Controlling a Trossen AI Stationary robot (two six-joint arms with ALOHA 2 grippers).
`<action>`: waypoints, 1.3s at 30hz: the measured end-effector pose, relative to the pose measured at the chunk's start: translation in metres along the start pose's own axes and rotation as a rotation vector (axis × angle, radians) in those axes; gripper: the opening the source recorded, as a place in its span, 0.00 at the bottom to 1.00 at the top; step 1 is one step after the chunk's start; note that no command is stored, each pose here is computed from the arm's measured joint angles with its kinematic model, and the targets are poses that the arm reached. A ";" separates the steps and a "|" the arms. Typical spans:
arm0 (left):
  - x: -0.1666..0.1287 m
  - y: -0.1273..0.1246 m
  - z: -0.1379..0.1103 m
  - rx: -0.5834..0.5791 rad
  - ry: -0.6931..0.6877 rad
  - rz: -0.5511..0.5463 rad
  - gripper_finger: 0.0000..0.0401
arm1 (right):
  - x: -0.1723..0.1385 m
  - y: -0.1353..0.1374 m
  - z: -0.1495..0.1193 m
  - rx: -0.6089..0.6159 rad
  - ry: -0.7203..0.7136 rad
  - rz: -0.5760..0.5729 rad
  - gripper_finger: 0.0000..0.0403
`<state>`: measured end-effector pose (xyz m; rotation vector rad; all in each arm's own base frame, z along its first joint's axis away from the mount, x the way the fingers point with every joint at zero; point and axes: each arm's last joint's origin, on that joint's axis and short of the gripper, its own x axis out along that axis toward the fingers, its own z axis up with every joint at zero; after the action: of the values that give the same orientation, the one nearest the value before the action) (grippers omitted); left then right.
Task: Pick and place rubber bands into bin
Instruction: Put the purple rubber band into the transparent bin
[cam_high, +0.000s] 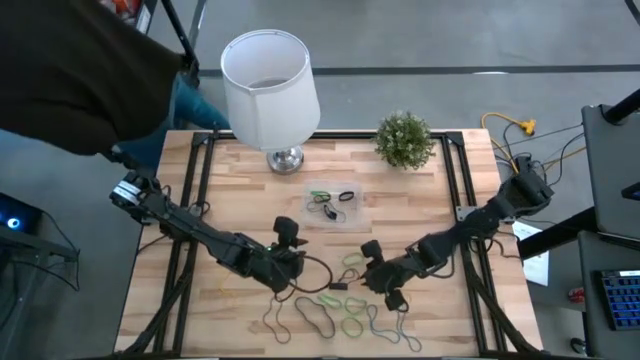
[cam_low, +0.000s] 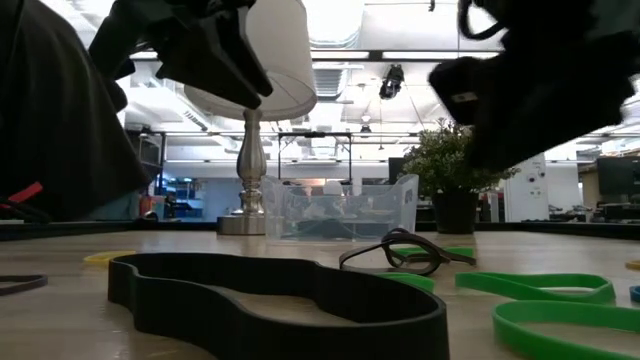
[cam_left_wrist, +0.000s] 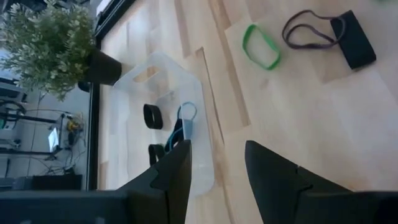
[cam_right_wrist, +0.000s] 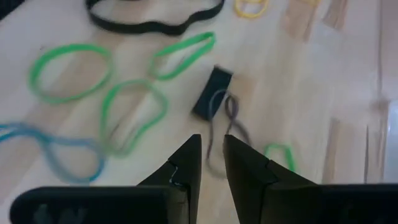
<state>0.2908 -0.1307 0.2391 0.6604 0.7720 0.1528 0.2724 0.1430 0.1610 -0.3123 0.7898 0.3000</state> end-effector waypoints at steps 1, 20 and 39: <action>0.000 0.000 0.000 0.000 0.000 0.000 0.34 | 0.004 -0.001 0.000 -0.005 -0.001 -0.005 0.16; -0.004 -0.002 0.000 -0.017 -0.007 -0.005 0.34 | 0.055 -0.019 0.000 0.000 0.080 -0.031 0.16; -0.004 -0.002 0.000 -0.014 -0.003 -0.005 0.34 | 0.055 -0.019 0.000 -0.059 0.083 -0.038 0.02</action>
<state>0.2876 -0.1333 0.2405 0.6457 0.7687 0.1527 0.3167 0.1336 0.1236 -0.3969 0.8568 0.2768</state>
